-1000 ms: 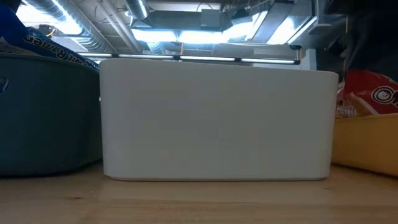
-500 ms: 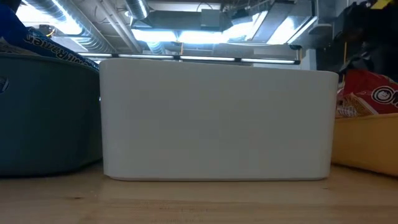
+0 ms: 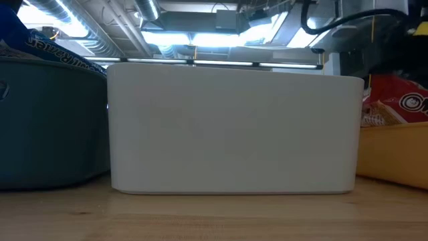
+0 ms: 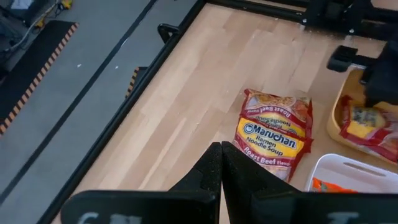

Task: Sort Maruchan noodles
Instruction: Put the left red noodle pack into the yellow bin

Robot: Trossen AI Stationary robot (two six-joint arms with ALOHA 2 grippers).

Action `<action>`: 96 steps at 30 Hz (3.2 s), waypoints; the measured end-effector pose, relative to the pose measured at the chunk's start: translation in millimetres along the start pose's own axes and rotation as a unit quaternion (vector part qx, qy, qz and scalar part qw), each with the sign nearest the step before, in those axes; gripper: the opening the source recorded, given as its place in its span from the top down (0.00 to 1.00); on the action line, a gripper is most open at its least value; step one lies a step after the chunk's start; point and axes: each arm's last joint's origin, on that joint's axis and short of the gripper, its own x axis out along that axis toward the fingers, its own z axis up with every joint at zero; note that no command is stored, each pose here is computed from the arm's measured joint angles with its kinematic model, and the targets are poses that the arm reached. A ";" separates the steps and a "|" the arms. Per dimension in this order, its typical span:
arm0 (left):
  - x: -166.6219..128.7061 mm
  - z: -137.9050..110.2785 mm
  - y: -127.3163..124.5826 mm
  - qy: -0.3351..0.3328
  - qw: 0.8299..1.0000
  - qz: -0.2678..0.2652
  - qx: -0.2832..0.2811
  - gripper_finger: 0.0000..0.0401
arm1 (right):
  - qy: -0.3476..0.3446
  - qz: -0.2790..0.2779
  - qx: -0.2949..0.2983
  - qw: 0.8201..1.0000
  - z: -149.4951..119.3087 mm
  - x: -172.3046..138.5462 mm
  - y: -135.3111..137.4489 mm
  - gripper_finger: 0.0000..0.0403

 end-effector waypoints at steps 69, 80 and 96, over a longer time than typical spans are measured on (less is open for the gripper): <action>1.1 0.5 2.7 -0.004 0.999 0.018 0.043 1.00 | 0.085 0.180 -0.179 0.964 42.9 -24.0 3.8 1.00; 2.1 0.6 2.9 0.005 0.999 0.003 0.045 1.00 | -0.009 0.174 -0.195 0.965 64.8 -17.5 13.8 1.00; 3.4 1.4 4.7 0.006 0.998 0.006 0.057 1.00 | 0.068 0.092 -0.165 0.980 50.5 21.6 -11.4 1.00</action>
